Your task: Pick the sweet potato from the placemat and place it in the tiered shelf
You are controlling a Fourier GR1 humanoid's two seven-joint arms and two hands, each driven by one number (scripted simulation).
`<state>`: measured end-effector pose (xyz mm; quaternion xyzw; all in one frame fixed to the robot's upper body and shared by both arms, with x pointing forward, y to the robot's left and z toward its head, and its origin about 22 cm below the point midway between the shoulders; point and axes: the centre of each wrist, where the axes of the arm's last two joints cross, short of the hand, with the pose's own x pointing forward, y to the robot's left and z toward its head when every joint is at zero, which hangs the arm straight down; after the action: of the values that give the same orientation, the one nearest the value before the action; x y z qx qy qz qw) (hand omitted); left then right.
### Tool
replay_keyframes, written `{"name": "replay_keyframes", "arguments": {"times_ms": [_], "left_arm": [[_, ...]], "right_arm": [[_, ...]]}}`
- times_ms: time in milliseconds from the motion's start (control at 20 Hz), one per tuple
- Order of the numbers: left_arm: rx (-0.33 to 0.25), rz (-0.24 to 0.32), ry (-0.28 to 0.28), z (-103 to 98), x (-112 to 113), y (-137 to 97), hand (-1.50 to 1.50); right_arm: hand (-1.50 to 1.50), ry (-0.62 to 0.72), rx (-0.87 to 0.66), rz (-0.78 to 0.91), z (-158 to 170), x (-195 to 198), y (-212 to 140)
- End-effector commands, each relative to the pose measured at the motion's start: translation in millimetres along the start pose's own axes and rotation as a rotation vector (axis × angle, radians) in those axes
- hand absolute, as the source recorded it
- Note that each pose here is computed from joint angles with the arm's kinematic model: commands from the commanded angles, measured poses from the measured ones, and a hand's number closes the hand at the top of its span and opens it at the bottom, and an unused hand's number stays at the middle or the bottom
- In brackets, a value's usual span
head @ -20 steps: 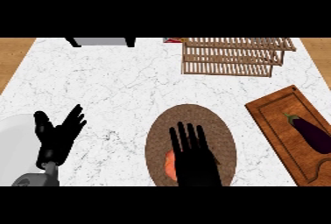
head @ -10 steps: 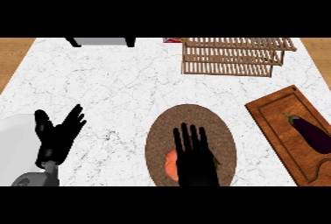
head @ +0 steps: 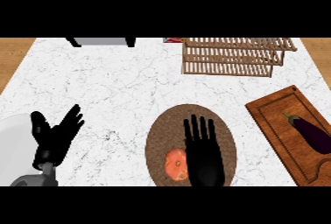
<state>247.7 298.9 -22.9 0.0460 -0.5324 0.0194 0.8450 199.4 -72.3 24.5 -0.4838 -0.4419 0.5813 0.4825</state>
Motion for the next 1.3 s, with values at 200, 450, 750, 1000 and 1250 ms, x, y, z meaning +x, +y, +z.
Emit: {"name": "replay_keyframes", "arguments": {"times_ms": [200,450,750,1000,1250], "left_arm": [[-0.021,-0.003,-0.005,5,-4,-10,0.00],[-0.017,0.011,0.013,-16,-11,7,0.00],[-0.019,-0.006,0.012,2,1,-10,0.00],[0.009,0.005,0.010,-4,4,-3,0.00],[-0.002,0.011,0.011,-1,-5,-14,0.00]], "right_arm": [[-1.50,-0.026,-0.034,-0.034,-37,-17,13],[-1.50,-0.068,-0.035,-0.030,-34,-7,22],[1.50,-0.119,0.180,0.160,-29,-9,60],[1.50,-0.211,0.149,0.066,-44,-12,52],[1.50,-0.295,0.084,0.022,-10,2,65]]}}
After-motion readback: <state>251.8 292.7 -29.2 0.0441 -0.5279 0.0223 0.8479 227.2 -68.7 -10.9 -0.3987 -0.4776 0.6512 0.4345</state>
